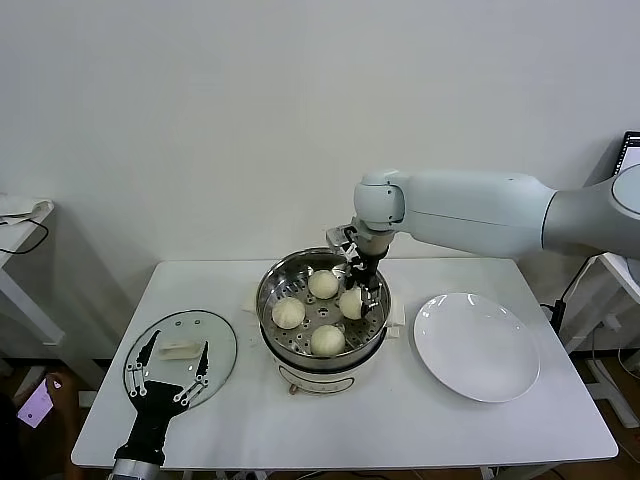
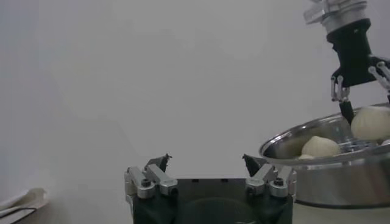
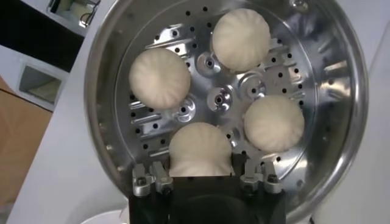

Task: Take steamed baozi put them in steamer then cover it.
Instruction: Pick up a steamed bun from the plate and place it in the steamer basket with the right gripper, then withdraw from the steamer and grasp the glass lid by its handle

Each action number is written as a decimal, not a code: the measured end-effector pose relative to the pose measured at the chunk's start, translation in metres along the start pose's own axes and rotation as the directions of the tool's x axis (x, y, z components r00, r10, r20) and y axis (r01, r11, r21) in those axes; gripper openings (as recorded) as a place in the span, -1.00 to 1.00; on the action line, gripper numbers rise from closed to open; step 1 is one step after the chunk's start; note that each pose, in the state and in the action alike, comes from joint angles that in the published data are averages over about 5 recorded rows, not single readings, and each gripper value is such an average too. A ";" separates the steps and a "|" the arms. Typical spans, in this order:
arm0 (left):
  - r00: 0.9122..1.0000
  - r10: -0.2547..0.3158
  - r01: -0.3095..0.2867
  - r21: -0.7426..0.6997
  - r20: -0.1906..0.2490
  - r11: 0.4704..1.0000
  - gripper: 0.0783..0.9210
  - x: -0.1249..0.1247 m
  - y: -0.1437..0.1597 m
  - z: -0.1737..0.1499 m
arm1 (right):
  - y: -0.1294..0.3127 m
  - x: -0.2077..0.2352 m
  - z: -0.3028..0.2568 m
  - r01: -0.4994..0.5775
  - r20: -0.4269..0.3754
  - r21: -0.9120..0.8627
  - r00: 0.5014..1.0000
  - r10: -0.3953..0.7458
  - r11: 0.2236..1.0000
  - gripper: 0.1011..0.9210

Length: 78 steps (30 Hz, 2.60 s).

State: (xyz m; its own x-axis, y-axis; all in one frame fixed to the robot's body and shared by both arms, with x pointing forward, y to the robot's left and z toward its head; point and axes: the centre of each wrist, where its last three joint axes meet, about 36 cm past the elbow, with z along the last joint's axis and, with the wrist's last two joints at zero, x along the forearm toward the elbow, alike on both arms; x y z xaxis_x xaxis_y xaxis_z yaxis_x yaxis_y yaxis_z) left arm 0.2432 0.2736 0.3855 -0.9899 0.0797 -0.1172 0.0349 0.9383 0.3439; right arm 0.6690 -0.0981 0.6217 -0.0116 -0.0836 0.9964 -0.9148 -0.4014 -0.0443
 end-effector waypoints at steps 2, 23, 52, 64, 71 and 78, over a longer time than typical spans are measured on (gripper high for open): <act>1.000 -0.004 0.004 0.000 0.000 1.000 0.77 0.000 0.000 0.000 | 0.000 -0.003 -0.001 0.002 -0.004 0.001 1.000 -0.002 1.000 0.38; 1.000 -0.025 0.025 -0.025 0.000 0.999 0.77 -0.003 0.000 0.000 | 0.007 0.011 0.003 -0.048 0.021 0.013 0.999 0.048 0.999 0.76; 1.000 -0.017 0.001 -0.628 -0.020 0.778 0.77 -0.047 0.017 0.046 | 0.181 -0.101 0.151 -0.583 0.138 -0.809 -0.073 0.988 0.070 0.76; 0.990 0.030 -0.132 -0.845 -0.136 0.518 0.77 -0.039 0.029 0.090 | 0.298 -0.222 0.156 -0.249 -0.288 -0.913 -0.164 0.944 -0.322 0.76; 0.989 0.047 -0.150 -0.902 -0.143 0.405 0.77 -0.043 0.030 0.117 | 0.354 -0.267 0.134 -0.171 -0.406 -0.892 -0.103 0.908 -0.418 0.76; 0.987 0.056 -0.159 -0.931 -0.149 0.329 0.77 -0.052 0.033 0.141 | 0.369 -0.275 0.122 -0.136 -0.458 -0.872 -0.115 0.882 -0.471 0.76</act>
State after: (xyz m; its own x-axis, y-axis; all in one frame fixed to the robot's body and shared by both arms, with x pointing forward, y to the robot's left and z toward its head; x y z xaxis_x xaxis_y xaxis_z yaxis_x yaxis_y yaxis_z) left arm 0.3149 0.3478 0.2714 -0.9958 0.0813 0.0422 0.0410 -0.0168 0.9990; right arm 0.3837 -0.3349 0.3223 -0.9900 0.0735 -0.1205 0.0802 0.9954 -0.0518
